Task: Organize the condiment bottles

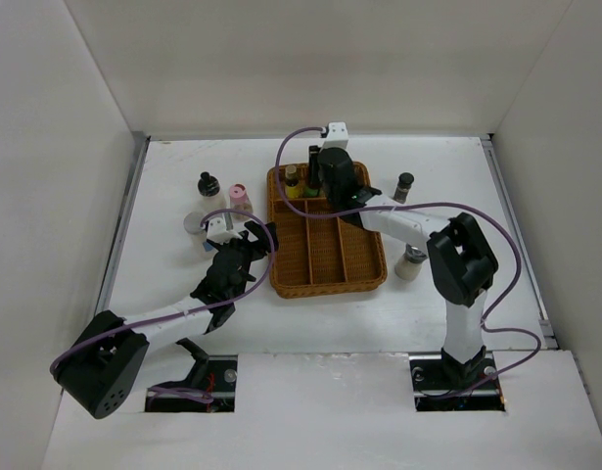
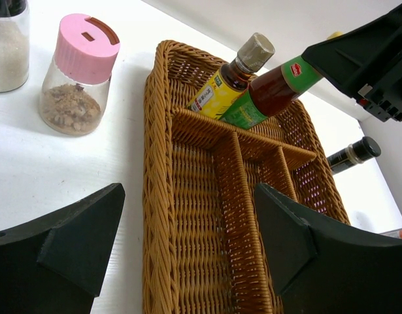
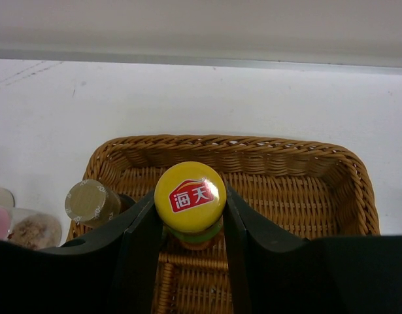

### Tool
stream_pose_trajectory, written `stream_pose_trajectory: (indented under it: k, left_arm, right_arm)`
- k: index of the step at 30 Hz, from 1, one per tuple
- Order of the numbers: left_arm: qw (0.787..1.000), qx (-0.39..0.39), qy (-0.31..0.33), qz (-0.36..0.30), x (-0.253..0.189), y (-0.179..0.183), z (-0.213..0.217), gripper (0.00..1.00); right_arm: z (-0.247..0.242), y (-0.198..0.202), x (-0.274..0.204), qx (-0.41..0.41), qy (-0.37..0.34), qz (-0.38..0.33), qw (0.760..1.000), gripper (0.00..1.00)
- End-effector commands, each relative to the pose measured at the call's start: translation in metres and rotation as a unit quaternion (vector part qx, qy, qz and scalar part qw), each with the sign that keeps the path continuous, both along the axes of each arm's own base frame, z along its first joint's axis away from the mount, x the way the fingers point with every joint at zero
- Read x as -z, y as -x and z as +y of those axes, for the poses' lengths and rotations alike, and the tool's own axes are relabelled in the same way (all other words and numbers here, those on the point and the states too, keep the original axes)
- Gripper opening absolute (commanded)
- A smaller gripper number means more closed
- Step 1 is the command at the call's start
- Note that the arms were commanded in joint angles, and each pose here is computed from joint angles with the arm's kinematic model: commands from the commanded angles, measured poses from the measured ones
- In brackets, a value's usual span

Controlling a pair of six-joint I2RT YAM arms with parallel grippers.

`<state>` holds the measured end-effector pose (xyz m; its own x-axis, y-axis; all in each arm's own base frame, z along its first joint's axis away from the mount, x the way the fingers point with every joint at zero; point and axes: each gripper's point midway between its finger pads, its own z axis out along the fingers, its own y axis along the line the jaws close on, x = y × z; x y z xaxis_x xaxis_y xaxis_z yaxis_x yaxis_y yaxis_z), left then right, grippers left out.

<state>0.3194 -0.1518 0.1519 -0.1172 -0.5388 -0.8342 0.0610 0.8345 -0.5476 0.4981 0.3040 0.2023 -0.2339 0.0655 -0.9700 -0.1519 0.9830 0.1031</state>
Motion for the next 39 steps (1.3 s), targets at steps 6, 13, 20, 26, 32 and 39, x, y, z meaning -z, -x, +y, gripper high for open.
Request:
stream_pose_trajectory:
  k: [6,13,20,26,32,39]
  left_arm:
    - [0.999,0.003,0.028,-0.032,-0.023,-0.004,-0.004,0.80]
    - [0.999,0.002,0.030,-0.035,-0.024,-0.003,-0.003,0.80]
    - [0.999,0.002,0.030,-0.035,-0.024,-0.004,-0.002,0.80]
    - [0.999,0.001,0.028,-0.033,-0.023,-0.004,-0.002,0.80]
    - [0.999,0.000,0.028,-0.032,-0.022,-0.004,-0.001,0.80]
    - [0.999,0.000,0.028,-0.033,-0.023,-0.004,-0.001,0.80]
  right_arm:
    - [-0.005,-0.001,-0.089,0.003,-0.056,-0.090,0.994,0.28]
    - [0.000,-0.004,-0.062,0.001,-0.042,-0.071,0.997,0.30]
    - [0.005,-0.004,-0.059,-0.010,-0.045,-0.064,0.997,0.54]
    - [0.009,-0.004,-0.060,-0.018,-0.049,-0.064,0.997,0.59]
    - [0.008,-0.004,-0.065,-0.017,-0.053,-0.068,0.996,0.59]
    - [0.000,0.004,-0.078,-0.012,-0.056,-0.077,0.995,0.62]
